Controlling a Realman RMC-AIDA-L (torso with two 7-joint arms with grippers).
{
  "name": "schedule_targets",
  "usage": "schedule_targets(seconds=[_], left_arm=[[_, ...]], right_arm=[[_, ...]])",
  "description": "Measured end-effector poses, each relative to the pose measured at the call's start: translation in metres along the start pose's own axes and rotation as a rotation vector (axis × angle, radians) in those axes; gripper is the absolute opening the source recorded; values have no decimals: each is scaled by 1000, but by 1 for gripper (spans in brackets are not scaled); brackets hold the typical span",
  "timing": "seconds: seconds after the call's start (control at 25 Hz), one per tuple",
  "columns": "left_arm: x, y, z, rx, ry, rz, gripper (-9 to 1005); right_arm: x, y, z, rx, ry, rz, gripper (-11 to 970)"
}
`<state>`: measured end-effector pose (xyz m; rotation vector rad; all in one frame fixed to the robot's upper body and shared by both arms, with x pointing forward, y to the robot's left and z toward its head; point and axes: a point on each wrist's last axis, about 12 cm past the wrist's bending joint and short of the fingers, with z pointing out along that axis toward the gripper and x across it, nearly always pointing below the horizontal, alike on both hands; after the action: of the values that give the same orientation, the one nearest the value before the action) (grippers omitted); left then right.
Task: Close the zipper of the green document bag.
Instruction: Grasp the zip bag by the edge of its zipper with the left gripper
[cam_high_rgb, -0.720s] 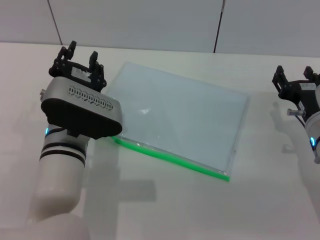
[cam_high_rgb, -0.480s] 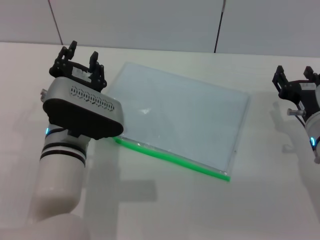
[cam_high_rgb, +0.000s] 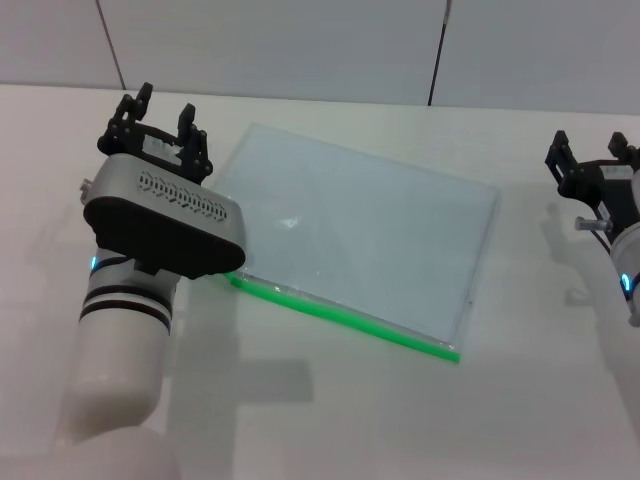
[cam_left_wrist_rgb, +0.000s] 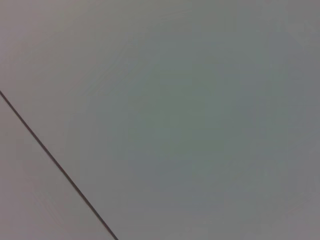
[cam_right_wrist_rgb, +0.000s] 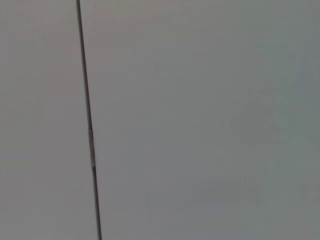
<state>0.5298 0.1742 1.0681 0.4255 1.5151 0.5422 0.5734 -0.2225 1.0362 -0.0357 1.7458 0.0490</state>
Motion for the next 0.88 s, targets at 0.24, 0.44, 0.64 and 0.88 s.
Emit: schedule_targets(seconds=[0.24,0.44,0.64,0.88], left_arm=[[8,1,-2,-9,62,123,469],[21,9,-8,-59,175,342,469],[20,11,-8,-74,185,464,469],[23,2,-8,17,199,557,470]], right_arm=[[0,0,0,0,0,0,714],[1,-3,-1,11,1,5,714],[2,-5,0,15,13,0,714],[1,-4,2,11,13,-2,713]])
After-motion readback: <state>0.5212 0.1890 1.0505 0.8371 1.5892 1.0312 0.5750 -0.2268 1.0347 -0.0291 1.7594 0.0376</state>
